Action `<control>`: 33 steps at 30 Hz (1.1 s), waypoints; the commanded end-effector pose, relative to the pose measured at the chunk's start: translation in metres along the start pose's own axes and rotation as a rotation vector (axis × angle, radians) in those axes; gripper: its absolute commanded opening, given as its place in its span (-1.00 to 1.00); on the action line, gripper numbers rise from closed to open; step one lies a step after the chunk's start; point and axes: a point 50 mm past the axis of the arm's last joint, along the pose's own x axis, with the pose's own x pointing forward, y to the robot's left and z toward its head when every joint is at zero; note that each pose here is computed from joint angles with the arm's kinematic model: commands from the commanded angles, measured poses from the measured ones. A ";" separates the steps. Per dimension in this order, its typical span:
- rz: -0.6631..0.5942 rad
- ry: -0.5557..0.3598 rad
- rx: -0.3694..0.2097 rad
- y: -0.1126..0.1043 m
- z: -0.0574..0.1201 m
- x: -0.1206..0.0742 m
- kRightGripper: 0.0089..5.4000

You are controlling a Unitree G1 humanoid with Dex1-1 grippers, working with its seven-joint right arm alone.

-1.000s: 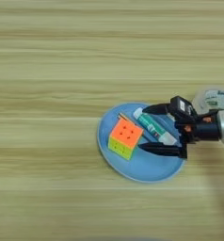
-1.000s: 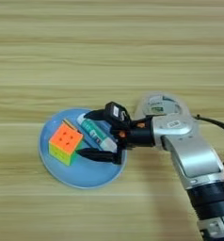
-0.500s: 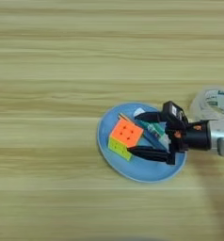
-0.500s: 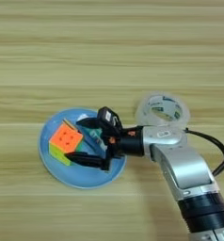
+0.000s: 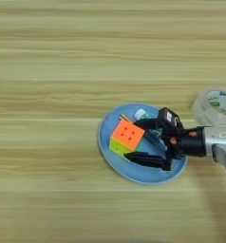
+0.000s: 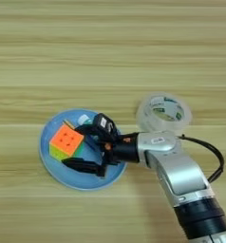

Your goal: Move the objects on the table

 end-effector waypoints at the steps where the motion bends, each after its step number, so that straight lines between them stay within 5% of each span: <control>1: -0.078 0.018 -0.092 -0.007 0.009 0.002 0.76; 10: -0.093 0.034 -0.094 -0.005 0.002 0.009 0.24; 23: -0.072 -0.023 -0.084 -0.004 0.012 0.008 0.24; 33: -0.073 -0.141 -0.117 -0.009 0.044 -0.011 0.24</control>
